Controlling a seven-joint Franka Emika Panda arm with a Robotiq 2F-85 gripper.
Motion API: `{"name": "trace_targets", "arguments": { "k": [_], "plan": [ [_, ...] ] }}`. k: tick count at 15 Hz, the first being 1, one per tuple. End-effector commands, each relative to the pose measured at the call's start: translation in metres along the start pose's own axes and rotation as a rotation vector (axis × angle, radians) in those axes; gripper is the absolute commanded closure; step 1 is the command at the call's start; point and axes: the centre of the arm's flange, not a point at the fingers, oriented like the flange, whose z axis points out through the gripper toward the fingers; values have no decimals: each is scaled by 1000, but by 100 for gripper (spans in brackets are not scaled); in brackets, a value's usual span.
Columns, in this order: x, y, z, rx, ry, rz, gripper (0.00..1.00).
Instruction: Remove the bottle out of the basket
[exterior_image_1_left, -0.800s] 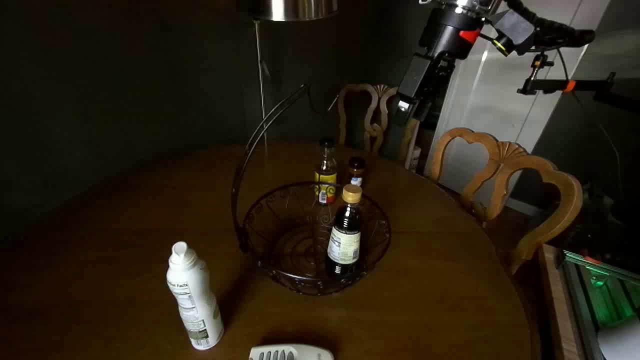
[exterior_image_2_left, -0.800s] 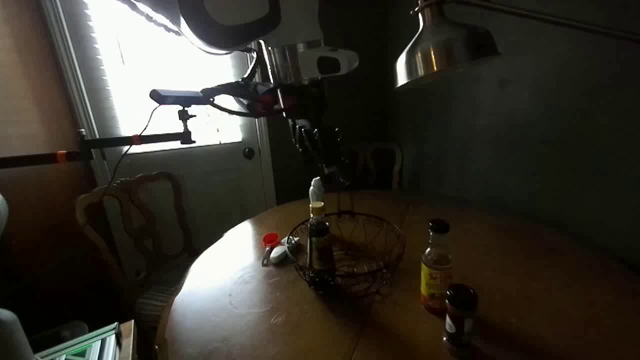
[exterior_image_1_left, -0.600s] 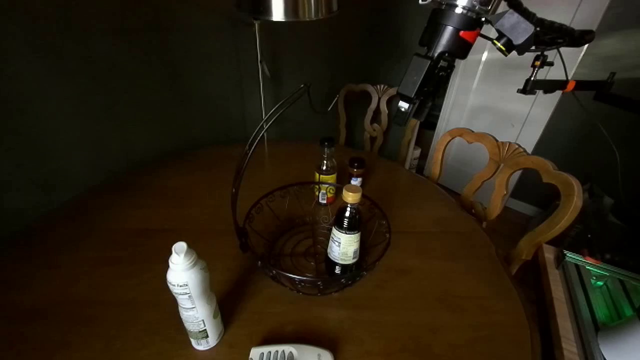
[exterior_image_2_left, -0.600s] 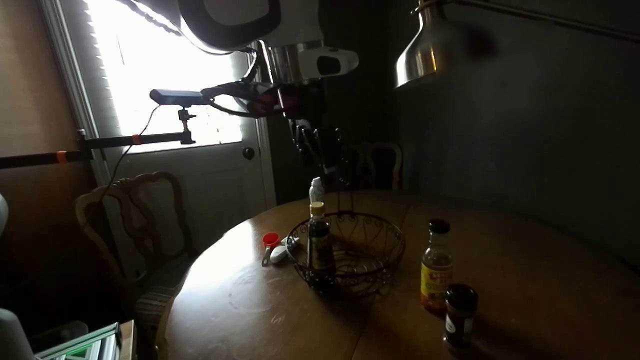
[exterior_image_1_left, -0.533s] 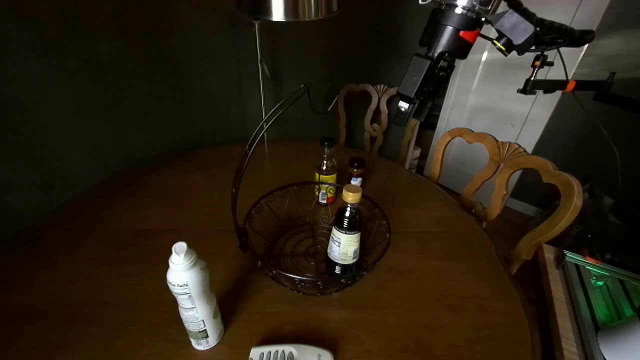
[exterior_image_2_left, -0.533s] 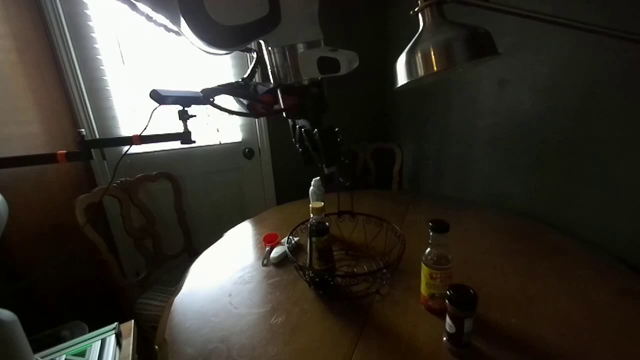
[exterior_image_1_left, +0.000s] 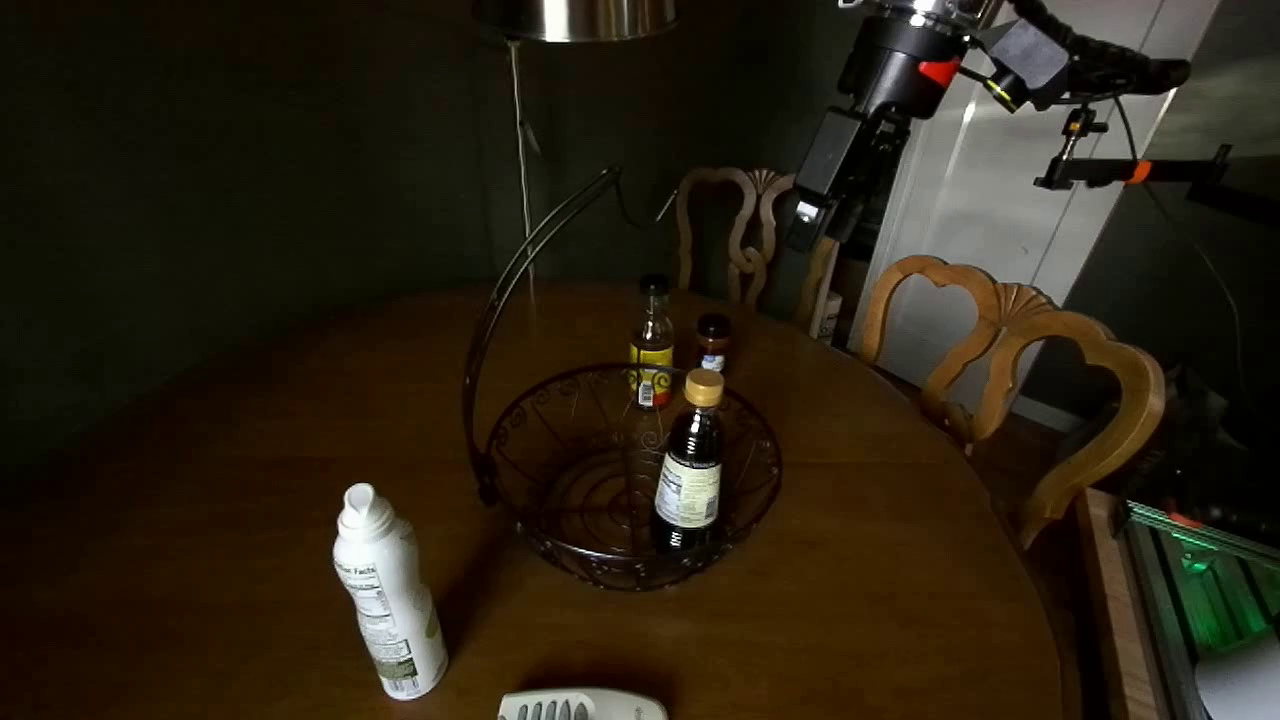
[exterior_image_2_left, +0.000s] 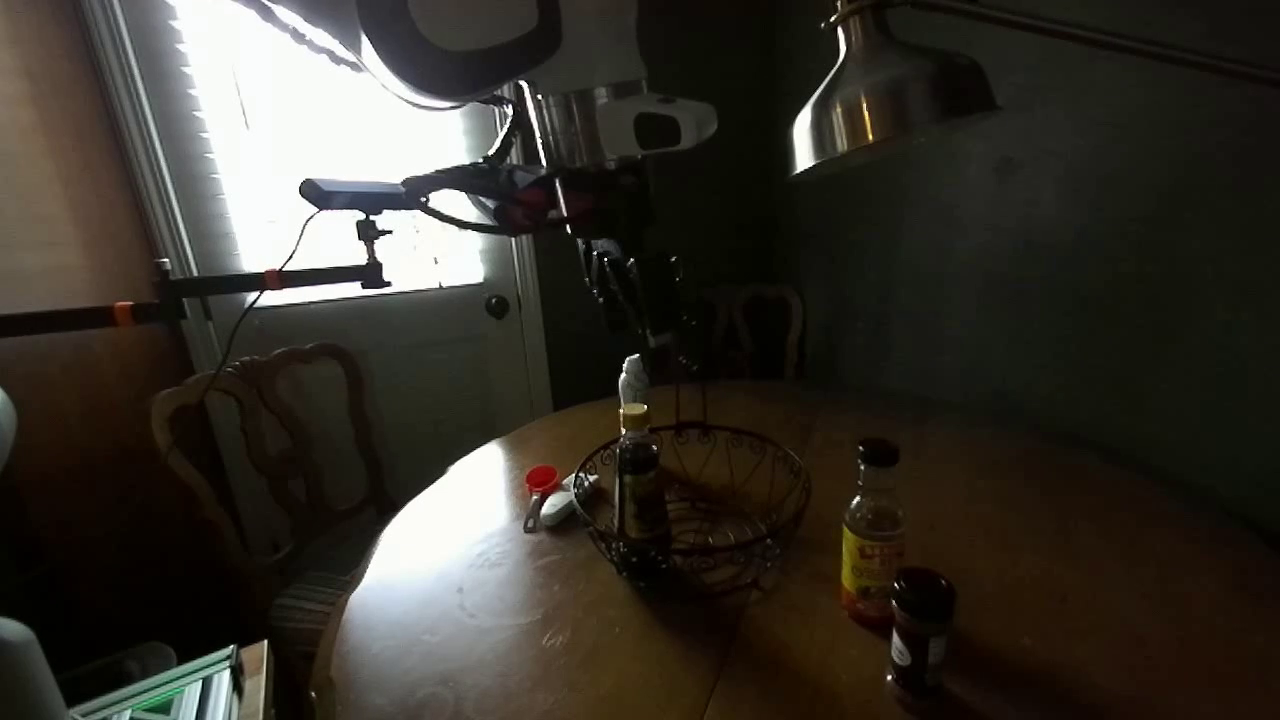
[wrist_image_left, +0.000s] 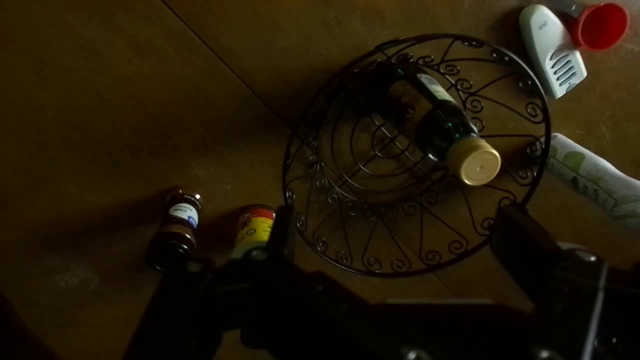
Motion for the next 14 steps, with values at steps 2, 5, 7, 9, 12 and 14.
{"name": "trace_targets", "arguments": {
  "k": [2, 5, 7, 9, 12, 14],
  "plan": [
    [4, -24, 4, -83, 14, -46, 0],
    [3, -61, 8, -171, 29, -134, 0],
    [2, -83, 12, -216, 30, -203, 0],
    [0, -100, 21, -240, 15, -268, 0],
    [2, -112, 34, -236, 10, -337, 0],
    [7, -116, 44, -218, 17, -380, 0]
  ]
}}
